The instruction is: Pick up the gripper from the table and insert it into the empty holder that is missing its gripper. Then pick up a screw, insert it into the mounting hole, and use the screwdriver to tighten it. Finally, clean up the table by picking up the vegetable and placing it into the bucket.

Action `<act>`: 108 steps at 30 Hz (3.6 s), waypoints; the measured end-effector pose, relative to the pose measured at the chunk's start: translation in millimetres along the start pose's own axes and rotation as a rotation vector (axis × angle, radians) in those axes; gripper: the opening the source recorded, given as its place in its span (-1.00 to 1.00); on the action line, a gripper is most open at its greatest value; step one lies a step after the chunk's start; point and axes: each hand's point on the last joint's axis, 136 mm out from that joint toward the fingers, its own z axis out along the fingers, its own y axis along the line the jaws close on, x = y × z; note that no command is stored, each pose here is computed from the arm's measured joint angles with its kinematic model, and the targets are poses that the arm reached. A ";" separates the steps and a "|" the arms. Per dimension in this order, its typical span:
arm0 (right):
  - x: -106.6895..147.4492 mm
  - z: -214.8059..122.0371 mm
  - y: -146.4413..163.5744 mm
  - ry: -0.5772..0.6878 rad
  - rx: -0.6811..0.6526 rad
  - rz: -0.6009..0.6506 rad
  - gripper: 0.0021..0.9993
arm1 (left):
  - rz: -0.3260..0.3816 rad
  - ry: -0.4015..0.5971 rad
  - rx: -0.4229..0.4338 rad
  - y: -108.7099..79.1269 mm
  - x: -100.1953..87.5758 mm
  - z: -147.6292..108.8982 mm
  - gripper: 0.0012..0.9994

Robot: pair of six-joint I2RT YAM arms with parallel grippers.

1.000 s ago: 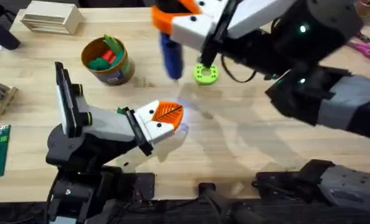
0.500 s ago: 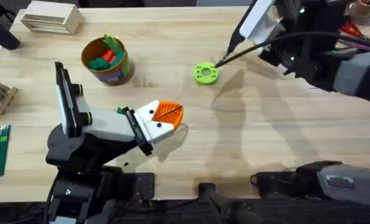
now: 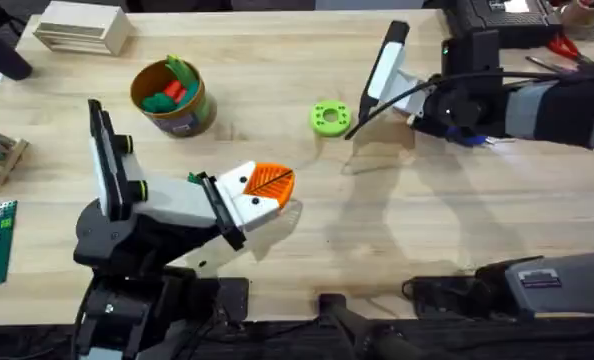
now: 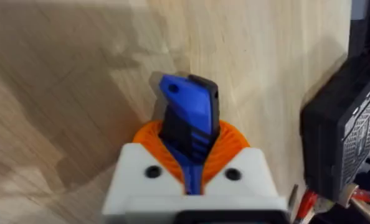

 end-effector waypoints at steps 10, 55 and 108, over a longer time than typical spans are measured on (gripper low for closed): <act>-0.9 -7.8 -15.0 0.021 0.020 0.044 0.97 | 0.001 0.000 0.000 -0.1 0.0 0.0 -0.99; -139.5 -214.0 -11.5 -0.460 -0.443 0.694 0.98 | -0.384 0.414 -0.834 75.9 -39.8 -80.1 0.98; -118.4 -203.0 -22.9 -0.415 -0.415 0.738 0.98 | -0.837 1.070 -1.126 138.0 76.8 -113.1 0.97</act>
